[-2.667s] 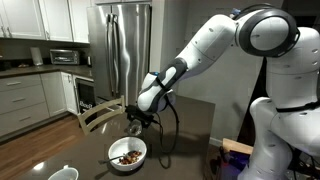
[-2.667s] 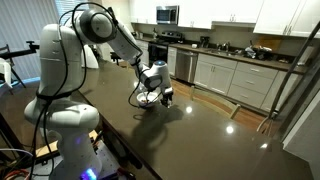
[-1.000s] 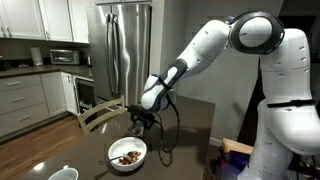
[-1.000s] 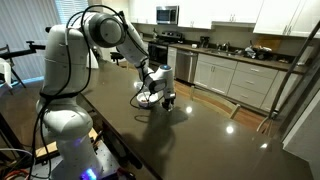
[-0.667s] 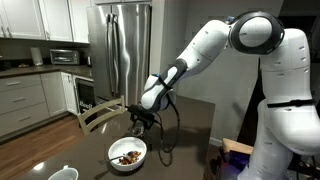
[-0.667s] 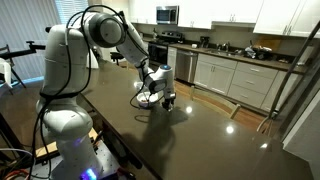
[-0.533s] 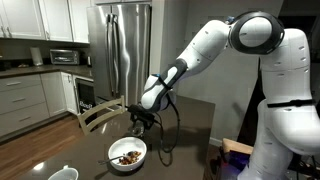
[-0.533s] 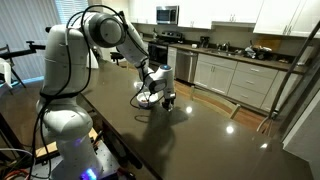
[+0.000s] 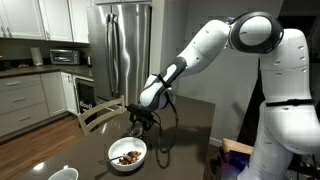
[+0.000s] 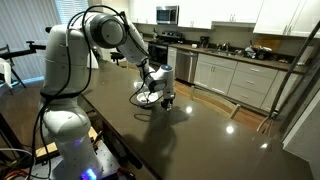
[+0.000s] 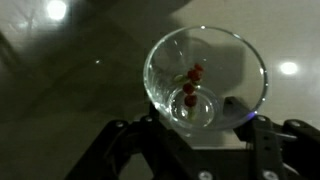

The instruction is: Pour the contents of the glass cup into the bowl

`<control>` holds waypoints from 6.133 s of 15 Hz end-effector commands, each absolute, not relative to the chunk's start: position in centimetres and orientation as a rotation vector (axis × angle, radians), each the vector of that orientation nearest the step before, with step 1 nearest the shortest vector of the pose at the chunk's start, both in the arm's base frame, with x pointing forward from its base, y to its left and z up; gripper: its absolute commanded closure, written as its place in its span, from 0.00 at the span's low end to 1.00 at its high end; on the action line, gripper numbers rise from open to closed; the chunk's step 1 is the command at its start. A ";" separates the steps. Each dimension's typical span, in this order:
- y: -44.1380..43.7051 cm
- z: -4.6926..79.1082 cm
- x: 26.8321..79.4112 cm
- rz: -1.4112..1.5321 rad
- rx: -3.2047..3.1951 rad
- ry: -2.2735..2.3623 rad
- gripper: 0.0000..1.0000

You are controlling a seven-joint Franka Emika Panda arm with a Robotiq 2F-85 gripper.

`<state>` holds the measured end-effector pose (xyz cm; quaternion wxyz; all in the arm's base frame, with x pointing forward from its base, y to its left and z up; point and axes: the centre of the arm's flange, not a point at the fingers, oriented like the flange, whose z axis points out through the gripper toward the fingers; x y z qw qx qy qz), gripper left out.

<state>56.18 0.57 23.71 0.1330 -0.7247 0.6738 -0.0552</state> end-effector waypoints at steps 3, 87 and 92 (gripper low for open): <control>0.5 23.7 56.2 -0.150 -2.095 1.959 0.33; -11.0 19.1 56.9 0.477 -1.226 2.147 0.00; -10.4 20.2 56.9 0.397 -1.269 2.173 0.00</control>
